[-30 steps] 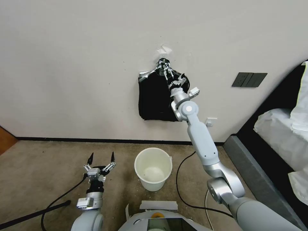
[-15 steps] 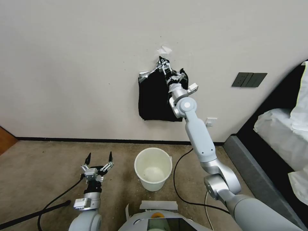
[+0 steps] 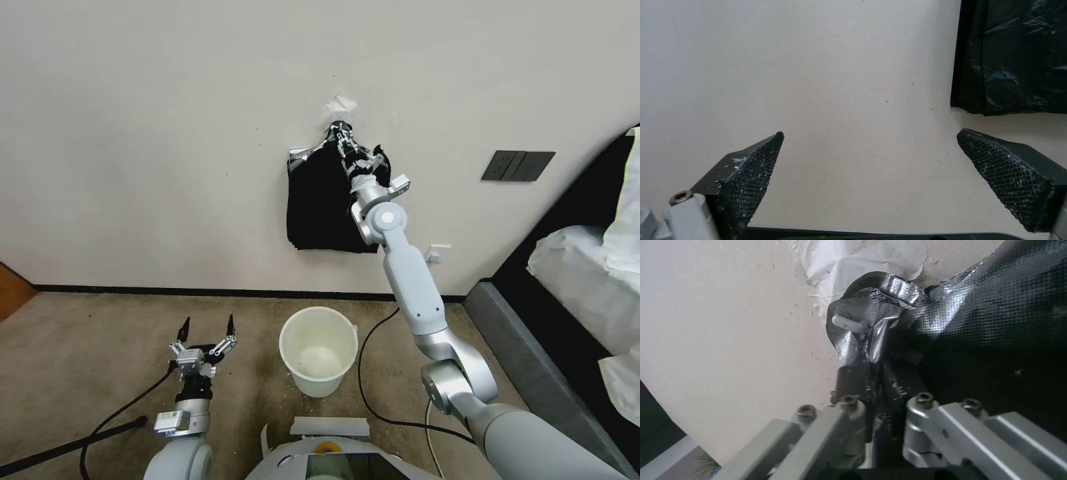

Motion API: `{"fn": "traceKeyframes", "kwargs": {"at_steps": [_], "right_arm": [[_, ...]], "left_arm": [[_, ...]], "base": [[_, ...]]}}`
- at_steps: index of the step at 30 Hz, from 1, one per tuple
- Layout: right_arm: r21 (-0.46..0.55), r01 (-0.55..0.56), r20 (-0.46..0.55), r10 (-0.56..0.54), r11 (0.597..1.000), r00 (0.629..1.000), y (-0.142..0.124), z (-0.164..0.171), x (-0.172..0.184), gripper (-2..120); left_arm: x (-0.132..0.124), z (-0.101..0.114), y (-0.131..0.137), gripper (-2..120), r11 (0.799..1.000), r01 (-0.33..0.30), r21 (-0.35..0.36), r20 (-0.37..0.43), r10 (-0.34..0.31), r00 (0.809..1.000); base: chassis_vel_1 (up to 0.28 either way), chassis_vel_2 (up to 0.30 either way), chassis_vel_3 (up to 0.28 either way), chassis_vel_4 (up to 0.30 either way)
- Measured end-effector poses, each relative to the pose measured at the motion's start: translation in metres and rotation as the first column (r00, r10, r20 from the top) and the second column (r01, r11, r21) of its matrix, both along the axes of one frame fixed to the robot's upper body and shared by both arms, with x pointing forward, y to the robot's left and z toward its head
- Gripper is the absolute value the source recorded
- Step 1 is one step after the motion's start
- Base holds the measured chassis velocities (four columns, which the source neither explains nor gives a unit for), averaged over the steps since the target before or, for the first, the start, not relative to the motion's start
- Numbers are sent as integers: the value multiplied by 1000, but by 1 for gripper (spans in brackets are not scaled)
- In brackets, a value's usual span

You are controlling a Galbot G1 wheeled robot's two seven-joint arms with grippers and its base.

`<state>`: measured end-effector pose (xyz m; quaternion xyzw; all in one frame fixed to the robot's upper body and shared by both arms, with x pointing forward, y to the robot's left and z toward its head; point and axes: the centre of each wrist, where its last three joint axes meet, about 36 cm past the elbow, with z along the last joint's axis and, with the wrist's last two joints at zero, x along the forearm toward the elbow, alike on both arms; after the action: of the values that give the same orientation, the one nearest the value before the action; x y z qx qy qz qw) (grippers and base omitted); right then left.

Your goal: Place a trash bag onto the trash bin.

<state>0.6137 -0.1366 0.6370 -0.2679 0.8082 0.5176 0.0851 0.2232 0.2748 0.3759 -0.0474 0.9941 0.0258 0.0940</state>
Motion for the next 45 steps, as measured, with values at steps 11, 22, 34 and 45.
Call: {"fn": "traceKeyframes", "kwargs": {"at_steps": [11,22,34,45], "right_arm": [[-134,-8,114,23,991,993,2,-32,-24,0],[-191,-15,75,29,981,997,1,-90,-70,0],[-268,-9,38,20,963,999,-3,-123,-107,0],[-332,-22,9,27,943,1000,-9,-149,-142,0]], "left_arm": [[0,0,-2,100,1000,2,-5,1,-2,1000],[1,-2,-9,100,1000,12,-19,1,-12,1000],[2,-4,-14,100,999,24,-28,2,-24,1000],[4,-4,-19,100,998,40,-38,7,-40,999]], "base": [[0,0,0,0],[0,0,0,0],[0,0,0,0],[0,0,0,0]]}}
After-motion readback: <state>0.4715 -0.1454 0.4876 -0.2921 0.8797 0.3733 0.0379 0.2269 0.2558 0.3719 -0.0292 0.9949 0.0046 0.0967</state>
